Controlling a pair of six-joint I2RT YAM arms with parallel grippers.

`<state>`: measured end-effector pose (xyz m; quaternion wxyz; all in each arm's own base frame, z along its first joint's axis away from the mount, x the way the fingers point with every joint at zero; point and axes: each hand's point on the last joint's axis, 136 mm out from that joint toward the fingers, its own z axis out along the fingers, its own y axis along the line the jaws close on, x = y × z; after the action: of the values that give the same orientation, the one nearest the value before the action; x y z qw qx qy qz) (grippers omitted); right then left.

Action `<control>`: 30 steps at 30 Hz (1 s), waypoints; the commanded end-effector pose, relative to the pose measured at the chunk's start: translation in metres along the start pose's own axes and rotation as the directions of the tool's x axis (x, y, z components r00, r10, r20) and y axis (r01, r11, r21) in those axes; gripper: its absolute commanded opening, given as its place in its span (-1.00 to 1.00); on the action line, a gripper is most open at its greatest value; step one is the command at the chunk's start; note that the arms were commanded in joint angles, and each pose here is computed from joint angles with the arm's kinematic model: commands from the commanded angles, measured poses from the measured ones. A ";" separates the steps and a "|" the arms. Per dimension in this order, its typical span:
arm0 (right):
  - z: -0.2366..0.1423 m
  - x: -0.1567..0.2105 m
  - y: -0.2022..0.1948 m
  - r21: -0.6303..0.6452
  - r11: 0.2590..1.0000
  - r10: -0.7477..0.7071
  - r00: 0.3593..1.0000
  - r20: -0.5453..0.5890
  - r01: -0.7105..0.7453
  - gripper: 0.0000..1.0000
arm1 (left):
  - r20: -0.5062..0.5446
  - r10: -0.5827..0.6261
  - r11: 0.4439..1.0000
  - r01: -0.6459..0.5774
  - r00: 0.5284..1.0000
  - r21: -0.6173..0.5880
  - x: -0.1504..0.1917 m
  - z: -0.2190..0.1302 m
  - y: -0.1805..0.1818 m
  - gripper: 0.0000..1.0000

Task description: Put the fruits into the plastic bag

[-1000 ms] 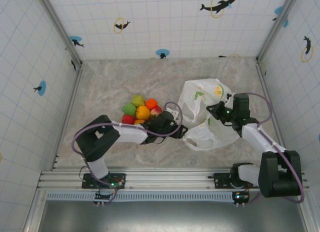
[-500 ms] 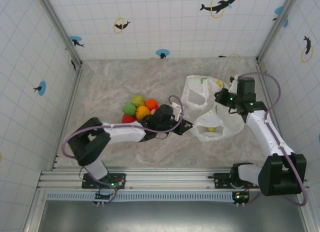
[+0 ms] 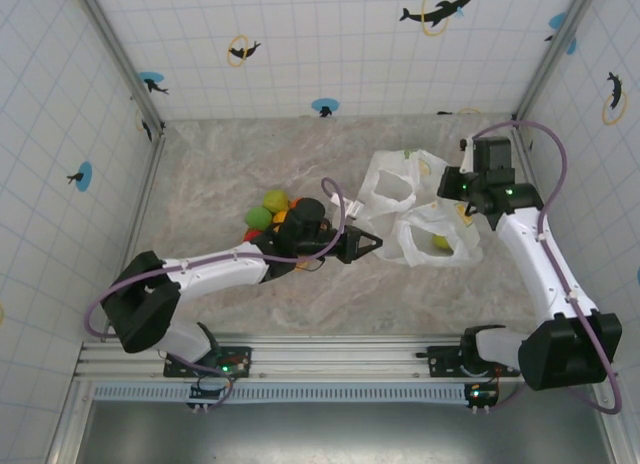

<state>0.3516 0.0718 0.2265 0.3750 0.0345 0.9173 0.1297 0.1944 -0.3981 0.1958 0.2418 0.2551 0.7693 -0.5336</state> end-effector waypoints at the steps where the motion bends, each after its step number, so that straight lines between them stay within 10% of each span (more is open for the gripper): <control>1: 0.007 0.006 0.008 -0.045 0.999 0.003 1.000 -0.014 -0.004 -1.00 | -0.016 0.009 0.991 -0.011 1.000 -0.134 0.012 -0.010 0.030 -1.00; 12: 0.027 0.027 0.041 -0.274 0.943 0.192 0.981 -0.008 -0.187 -1.00 | -0.042 0.080 0.935 -0.090 0.996 -0.342 0.023 -0.063 0.067 0.29; 25: 0.032 0.031 0.044 -0.286 0.939 0.199 0.980 -0.004 -0.192 -1.00 | -0.042 -0.068 0.658 0.013 0.997 -0.753 0.037 -0.179 0.139 0.64; 30: 0.032 0.029 0.044 -0.292 0.938 0.197 0.980 -0.001 -0.189 -1.00 | -0.084 -0.118 0.642 0.012 0.989 -0.767 0.047 -0.176 0.151 0.66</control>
<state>0.3514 0.1234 0.1910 0.3624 0.0758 0.8827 0.2895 0.2404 -0.1907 0.1203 0.2754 0.1279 0.9349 -0.1840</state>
